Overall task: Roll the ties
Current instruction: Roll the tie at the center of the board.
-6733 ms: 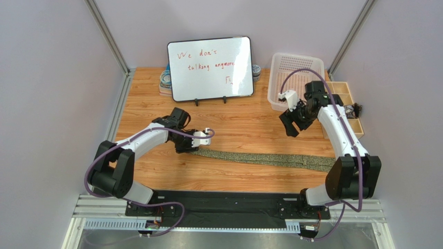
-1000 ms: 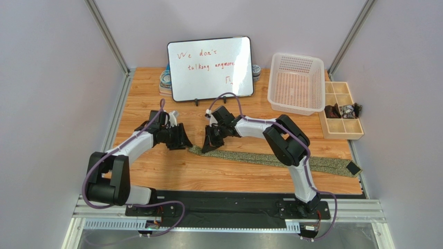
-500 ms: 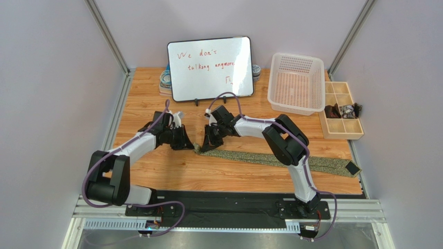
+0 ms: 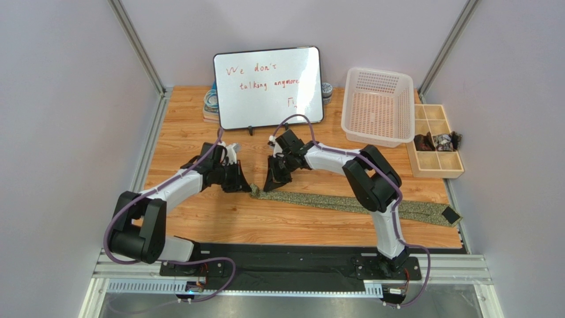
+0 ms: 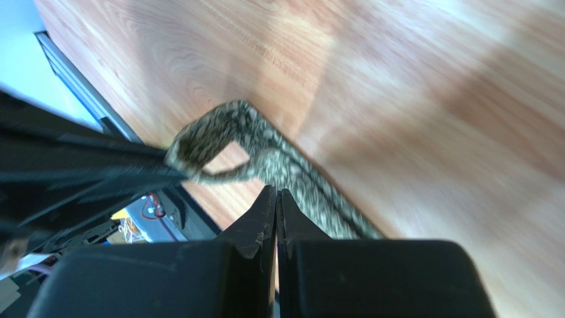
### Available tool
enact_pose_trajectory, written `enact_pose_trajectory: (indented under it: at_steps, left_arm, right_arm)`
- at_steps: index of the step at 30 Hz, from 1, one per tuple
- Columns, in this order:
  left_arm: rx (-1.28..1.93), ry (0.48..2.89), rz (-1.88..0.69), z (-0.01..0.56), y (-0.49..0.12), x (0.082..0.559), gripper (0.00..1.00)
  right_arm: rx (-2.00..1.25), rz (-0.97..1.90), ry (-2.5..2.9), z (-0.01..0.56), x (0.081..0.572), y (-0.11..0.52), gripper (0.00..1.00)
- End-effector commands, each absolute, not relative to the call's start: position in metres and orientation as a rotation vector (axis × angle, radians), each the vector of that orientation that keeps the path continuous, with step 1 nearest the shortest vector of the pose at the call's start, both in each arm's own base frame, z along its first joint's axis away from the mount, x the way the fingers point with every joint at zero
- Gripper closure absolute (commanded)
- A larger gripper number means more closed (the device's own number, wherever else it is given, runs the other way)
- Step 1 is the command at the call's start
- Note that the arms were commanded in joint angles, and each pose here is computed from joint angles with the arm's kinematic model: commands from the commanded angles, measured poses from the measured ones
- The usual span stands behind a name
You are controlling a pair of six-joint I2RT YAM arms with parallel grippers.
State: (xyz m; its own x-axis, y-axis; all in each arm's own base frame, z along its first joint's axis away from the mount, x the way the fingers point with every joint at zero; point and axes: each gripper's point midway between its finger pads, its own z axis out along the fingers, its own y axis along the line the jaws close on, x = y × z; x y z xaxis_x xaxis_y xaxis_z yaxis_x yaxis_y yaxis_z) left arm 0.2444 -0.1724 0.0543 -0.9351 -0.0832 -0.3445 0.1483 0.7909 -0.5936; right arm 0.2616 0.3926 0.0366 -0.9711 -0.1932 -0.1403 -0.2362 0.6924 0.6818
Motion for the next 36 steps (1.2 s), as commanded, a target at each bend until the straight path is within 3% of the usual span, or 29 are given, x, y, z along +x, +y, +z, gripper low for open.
enact_pose_trajectory:
  at_steps: [1,9,18,31,36]
  left_arm:
    - [0.048,2.595,-0.888,0.062,-0.173,0.255,1.0]
    - [0.042,2.569,-0.872,0.073,-0.172,0.261,1.0]
    - [0.081,2.574,-0.885,0.073,-0.179,0.255,1.0]
    - [0.149,2.577,-0.923,0.064,-0.206,0.257,1.0]
    - [0.128,2.629,-0.889,0.044,-0.205,0.26,1.0]
  right_arm:
    - [-0.373,1.19,2.777,0.082,0.264,0.375,0.97]
    - [-0.387,1.115,2.916,0.048,0.241,0.345,0.97]
    - [-0.338,1.052,2.959,0.016,0.248,0.346,0.97]
    - [-0.305,1.109,2.939,0.017,0.256,0.362,0.98]
    - [-0.297,1.239,2.871,0.038,0.255,0.373,0.93]
